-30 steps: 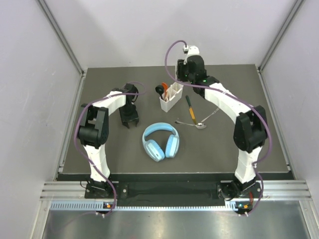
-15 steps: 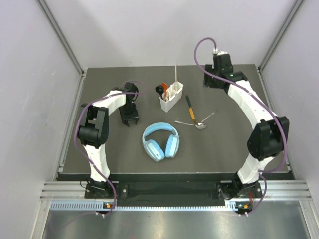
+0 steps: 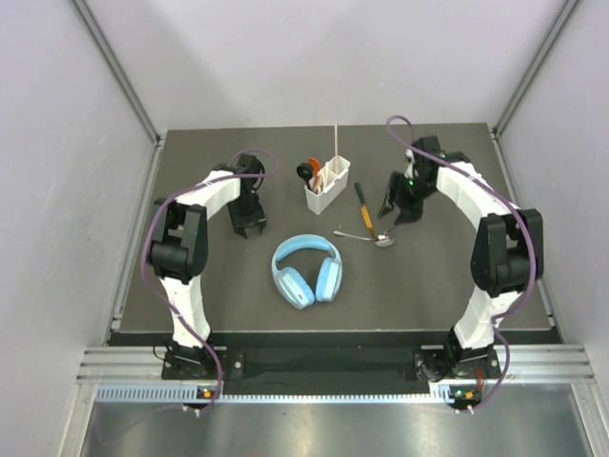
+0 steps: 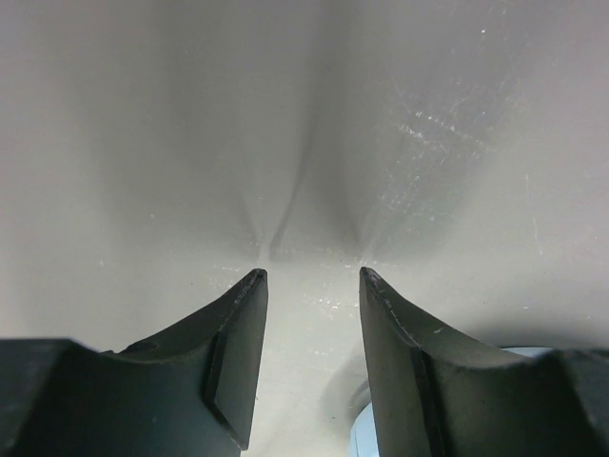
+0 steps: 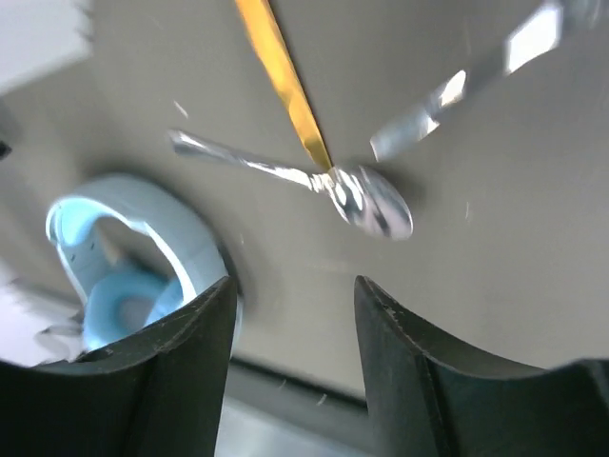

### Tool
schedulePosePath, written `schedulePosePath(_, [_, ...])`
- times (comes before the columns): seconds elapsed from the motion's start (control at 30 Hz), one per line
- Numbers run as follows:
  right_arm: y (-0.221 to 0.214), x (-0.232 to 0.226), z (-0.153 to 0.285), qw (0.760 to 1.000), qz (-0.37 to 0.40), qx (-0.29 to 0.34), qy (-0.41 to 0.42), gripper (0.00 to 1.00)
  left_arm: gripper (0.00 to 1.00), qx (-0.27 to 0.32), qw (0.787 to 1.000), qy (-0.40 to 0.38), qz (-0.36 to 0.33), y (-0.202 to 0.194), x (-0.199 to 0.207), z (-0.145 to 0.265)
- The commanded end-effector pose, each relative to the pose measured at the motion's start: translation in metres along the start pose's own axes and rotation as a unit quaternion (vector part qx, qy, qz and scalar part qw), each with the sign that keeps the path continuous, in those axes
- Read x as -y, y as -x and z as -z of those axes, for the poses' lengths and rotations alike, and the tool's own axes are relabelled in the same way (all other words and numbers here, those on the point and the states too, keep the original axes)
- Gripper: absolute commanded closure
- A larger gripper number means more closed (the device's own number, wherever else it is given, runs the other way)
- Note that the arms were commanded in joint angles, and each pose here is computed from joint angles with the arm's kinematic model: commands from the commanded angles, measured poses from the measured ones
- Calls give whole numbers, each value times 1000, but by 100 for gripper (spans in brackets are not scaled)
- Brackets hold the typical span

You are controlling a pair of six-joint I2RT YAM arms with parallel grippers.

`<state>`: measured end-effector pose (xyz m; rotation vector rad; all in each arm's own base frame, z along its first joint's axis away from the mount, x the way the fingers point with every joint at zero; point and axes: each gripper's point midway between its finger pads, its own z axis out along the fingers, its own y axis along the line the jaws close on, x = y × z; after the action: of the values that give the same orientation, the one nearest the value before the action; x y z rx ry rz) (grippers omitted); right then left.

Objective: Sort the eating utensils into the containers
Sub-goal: Pick up the spoon from the center of the board.

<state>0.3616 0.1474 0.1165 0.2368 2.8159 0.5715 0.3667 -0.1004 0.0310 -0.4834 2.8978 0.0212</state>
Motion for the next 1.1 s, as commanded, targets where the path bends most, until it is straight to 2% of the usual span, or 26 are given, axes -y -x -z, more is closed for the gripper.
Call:
schedulePosePath(0.0, [-53,-17,16,983,-143,-91,74,47,51,-7,1000,2,-7,-7,5,0])
schedulePosePath(0.07, [-63,-21,17,974,-177,-109,85,46,51,-14,1000,4,-18,-12,6,-5])
schedulePosePath(0.1, [-74,-18,11,964,-222,-128,76,46,51,-14,1000,2,-19,-12,7,-5])
schedulePosePath(0.2, [-72,-22,3,949,-278,-119,83,46,51,-15,1000,-1,-22,-15,8,-9])
schedulePosePath(0.37, [-64,-14,-11,943,-310,-111,39,44,51,-17,1000,-7,-17,-23,6,-12])
schedulePosePath(0.63, [-77,11,-59,912,-385,-134,-38,44,51,-11,1000,0,-11,-31,-4,-10])
schedulePosePath(0.87, [-66,13,-81,896,-423,-123,-50,47,51,-6,1000,6,-11,-29,-6,-11])
schedulePosePath(1.07, [-52,9,-78,886,-451,-97,-54,44,51,-11,1000,10,-11,-31,-7,-16])
